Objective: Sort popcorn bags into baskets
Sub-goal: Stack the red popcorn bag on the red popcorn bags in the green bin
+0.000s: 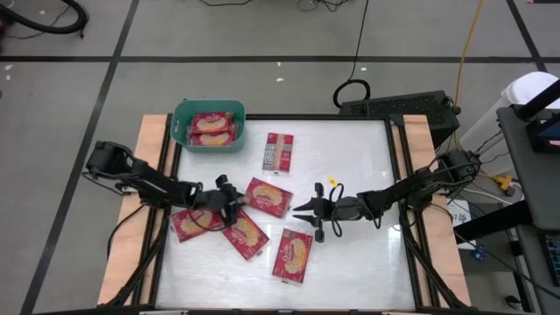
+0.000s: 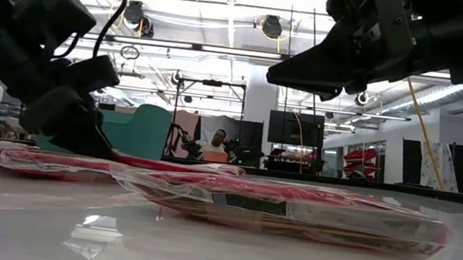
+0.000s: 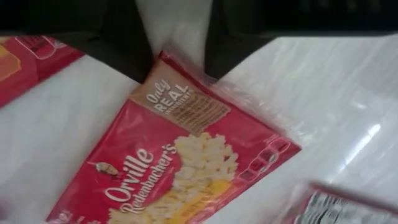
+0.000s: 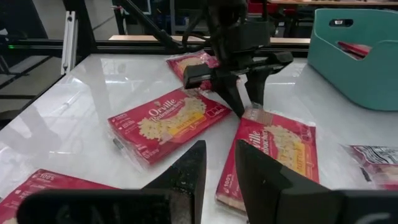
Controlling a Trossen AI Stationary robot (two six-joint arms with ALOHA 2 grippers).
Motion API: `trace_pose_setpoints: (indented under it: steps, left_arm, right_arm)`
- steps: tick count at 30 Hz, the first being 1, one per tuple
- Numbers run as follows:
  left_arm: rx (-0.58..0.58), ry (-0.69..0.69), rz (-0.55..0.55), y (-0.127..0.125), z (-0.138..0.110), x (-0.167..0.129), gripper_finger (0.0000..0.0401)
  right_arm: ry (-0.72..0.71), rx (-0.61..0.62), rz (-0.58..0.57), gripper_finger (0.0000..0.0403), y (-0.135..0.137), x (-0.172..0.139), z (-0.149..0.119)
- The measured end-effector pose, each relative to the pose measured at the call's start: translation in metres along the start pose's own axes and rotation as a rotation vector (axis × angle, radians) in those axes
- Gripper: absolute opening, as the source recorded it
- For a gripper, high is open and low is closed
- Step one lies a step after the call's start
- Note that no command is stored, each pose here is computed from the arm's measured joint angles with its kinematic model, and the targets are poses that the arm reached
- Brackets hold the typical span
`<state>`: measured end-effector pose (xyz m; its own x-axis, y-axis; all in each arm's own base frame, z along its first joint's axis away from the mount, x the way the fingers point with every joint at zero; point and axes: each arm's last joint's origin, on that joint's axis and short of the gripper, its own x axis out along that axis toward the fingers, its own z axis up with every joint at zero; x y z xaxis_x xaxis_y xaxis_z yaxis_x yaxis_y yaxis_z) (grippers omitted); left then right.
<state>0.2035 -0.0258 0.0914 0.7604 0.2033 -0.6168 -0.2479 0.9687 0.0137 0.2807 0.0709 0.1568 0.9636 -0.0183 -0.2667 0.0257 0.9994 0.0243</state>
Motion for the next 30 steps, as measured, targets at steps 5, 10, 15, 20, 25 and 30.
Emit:
trace_pose_setpoints:
  steps: [5, 10, 15, 20, 25, 30]
  left_arm:
    - [0.142, -0.073, 0.025, 0.005, 0.009, 0.002, 0.0019]
    - [0.379, -0.212, 0.053, 0.004, 0.029, 0.002, 0.0008]
    - [0.680, -0.325, 0.108, -0.003, 0.060, 0.003, 0.0005]
    - [0.898, -0.397, 0.176, -0.011, 0.090, 0.004, 0.0003]
    - [1.006, -0.453, 0.205, -0.017, 0.116, 0.002, 0.0003]
    - [1.061, -0.385, 0.158, -0.021, 0.129, 0.005, 0.0002]
  right_arm:
    - [-0.003, -0.013, -0.031, 0.0077, -0.001, 0.000, 0.000]
    - [0.075, -0.058, -0.160, 0.0091, -0.001, 0.009, 0.011]
    - [0.090, -0.110, -0.186, 0.0137, -0.002, 0.022, 0.039]
    - [0.108, -0.161, -0.130, 0.0195, -0.010, 0.034, 0.071]
    - [0.256, -0.241, -0.086, 0.0244, -0.025, 0.040, 0.106]
    - [0.354, -0.361, -0.079, 0.0270, -0.036, 0.037, 0.138]
